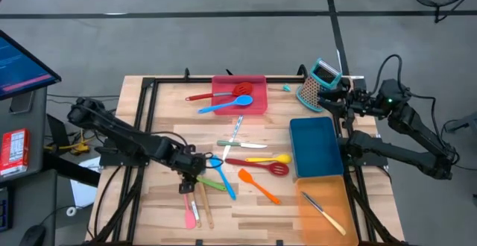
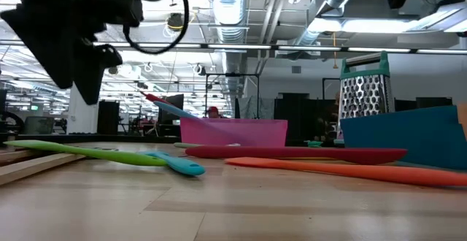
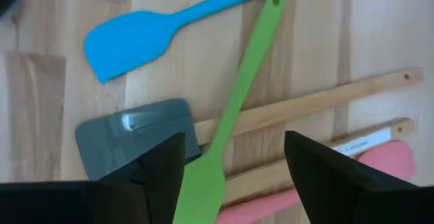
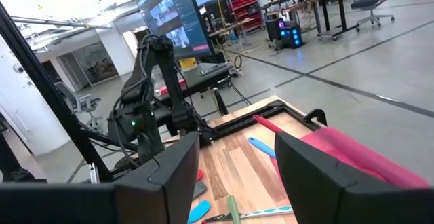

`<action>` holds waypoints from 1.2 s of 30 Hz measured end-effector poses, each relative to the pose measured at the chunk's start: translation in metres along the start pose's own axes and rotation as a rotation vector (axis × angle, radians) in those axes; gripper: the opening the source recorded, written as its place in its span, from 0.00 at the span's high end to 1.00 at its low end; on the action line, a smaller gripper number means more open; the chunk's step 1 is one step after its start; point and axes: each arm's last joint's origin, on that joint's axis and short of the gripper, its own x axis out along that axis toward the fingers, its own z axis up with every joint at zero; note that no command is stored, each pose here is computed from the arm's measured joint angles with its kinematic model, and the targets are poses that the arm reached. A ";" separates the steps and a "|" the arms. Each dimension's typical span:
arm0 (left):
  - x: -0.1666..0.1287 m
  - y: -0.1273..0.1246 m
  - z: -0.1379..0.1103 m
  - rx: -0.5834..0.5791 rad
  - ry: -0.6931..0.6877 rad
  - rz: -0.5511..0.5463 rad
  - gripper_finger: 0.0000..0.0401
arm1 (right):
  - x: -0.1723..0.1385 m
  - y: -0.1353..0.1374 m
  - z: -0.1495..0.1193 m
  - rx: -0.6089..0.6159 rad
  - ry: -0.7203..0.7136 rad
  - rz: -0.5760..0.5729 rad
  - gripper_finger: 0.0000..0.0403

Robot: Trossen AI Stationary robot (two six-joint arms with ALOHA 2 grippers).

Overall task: Pick & Place Kitchen Items
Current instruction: Put the green spatula into the blue bin

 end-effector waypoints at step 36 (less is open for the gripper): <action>0.076 -0.012 0.011 0.146 0.008 0.003 0.44 | 0.000 -0.002 -0.006 0.042 0.063 -0.021 0.54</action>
